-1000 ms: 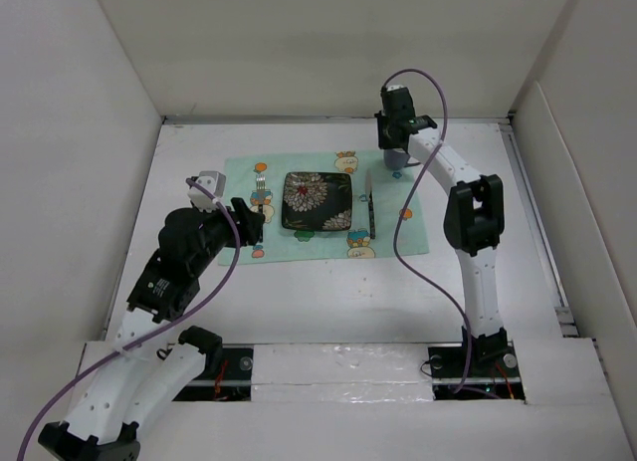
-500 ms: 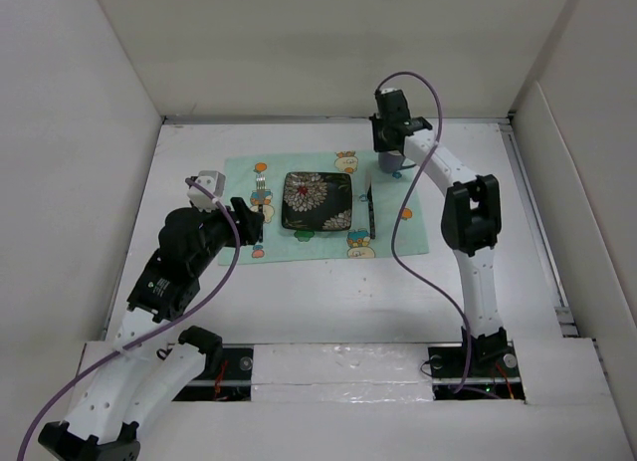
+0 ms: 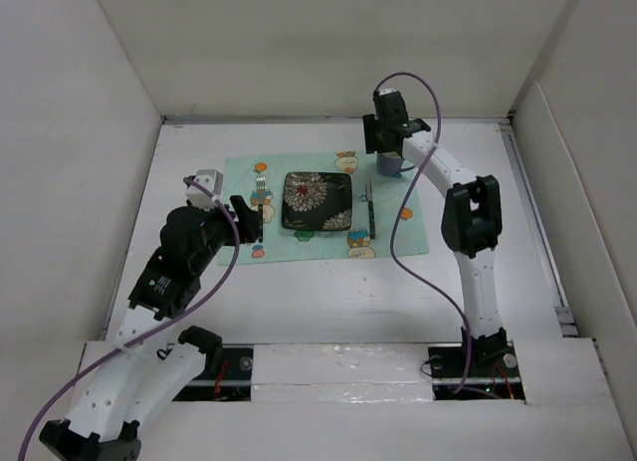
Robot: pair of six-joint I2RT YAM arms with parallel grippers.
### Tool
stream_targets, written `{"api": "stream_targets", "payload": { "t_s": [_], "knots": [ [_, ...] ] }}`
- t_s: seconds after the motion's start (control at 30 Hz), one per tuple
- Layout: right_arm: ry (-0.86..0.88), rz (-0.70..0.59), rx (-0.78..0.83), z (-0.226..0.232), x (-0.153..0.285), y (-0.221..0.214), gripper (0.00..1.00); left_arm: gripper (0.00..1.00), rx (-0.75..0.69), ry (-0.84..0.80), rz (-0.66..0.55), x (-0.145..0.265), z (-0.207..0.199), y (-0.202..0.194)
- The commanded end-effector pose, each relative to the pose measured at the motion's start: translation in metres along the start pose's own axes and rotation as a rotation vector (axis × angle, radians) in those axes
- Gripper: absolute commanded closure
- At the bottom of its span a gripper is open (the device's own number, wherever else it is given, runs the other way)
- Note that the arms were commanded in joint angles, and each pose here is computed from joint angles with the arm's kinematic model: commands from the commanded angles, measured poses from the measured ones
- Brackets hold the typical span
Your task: Set the dinner table for one person
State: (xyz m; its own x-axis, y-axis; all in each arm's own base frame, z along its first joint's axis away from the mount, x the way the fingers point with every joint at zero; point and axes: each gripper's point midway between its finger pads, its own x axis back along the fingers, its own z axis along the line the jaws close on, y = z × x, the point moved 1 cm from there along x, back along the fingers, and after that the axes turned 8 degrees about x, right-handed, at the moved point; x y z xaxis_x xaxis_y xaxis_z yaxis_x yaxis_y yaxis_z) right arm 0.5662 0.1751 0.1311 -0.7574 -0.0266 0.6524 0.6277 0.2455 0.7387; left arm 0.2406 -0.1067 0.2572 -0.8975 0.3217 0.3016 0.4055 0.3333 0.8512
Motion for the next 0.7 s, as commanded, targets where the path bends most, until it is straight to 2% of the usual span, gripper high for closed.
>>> {"api": "stream_targets", "payload": {
  "t_s": [0.0, 0.03, 0.17, 0.23, 0.27, 0.3, 0.4, 0.5, 0.53, 0.6, 0.63, 0.67],
  "knots": [
    [-0.030, -0.198, -0.037, -0.012, 0.074, 0.068, 0.33, 0.39, 0.030, 0.035, -0.077, 0.004, 0.005, 0.020],
    [-0.022, -0.200, -0.031, -0.006, 0.075, 0.068, 0.33, 0.39, 0.030, 0.036, -0.077, 0.004, 0.005, 0.020],
    [-0.024, -0.316, -0.042, -0.013, 0.139, 0.097, 0.33, 0.39, 0.045, 0.065, -0.115, 0.009, 0.010, 0.027],
    [-0.008, -0.337, -0.044, -0.010, 0.154, 0.096, 0.32, 0.38, 0.054, 0.082, -0.129, 0.011, 0.013, 0.029],
    [0.001, -0.356, -0.042, -0.002, 0.166, 0.097, 0.12, 0.38, 0.060, 0.090, -0.145, 0.013, 0.014, 0.033],
    [0.001, -0.370, -0.070, -0.005, 0.184, 0.093, 0.00, 0.39, 0.061, 0.098, -0.157, 0.015, 0.015, 0.035],
    [0.015, -0.464, -0.128, -0.001, 0.220, 0.092, 0.00, 0.38, 0.080, 0.132, -0.208, 0.023, 0.021, 0.043],
    [0.064, -0.631, -0.198, -0.004, 0.284, 0.085, 0.00, 0.39, 0.104, 0.164, -0.270, 0.034, 0.026, 0.053],
    [0.075, -0.725, -0.238, -0.016, 0.318, 0.080, 0.00, 0.39, 0.113, 0.164, -0.296, 0.039, 0.026, 0.058],
    [0.080, -0.835, -0.284, -0.031, 0.357, 0.076, 0.00, 0.39, 0.131, 0.151, -0.366, 0.054, 0.024, 0.070],
    [0.088, -0.939, -0.328, -0.050, 0.401, 0.075, 0.00, 0.38, 0.142, 0.139, -0.413, 0.067, 0.023, 0.078],
    [0.076, -0.954, -0.342, -0.058, 0.410, 0.066, 0.00, 0.38, 0.153, 0.118, -0.459, 0.078, 0.018, 0.090]
  ]
}}
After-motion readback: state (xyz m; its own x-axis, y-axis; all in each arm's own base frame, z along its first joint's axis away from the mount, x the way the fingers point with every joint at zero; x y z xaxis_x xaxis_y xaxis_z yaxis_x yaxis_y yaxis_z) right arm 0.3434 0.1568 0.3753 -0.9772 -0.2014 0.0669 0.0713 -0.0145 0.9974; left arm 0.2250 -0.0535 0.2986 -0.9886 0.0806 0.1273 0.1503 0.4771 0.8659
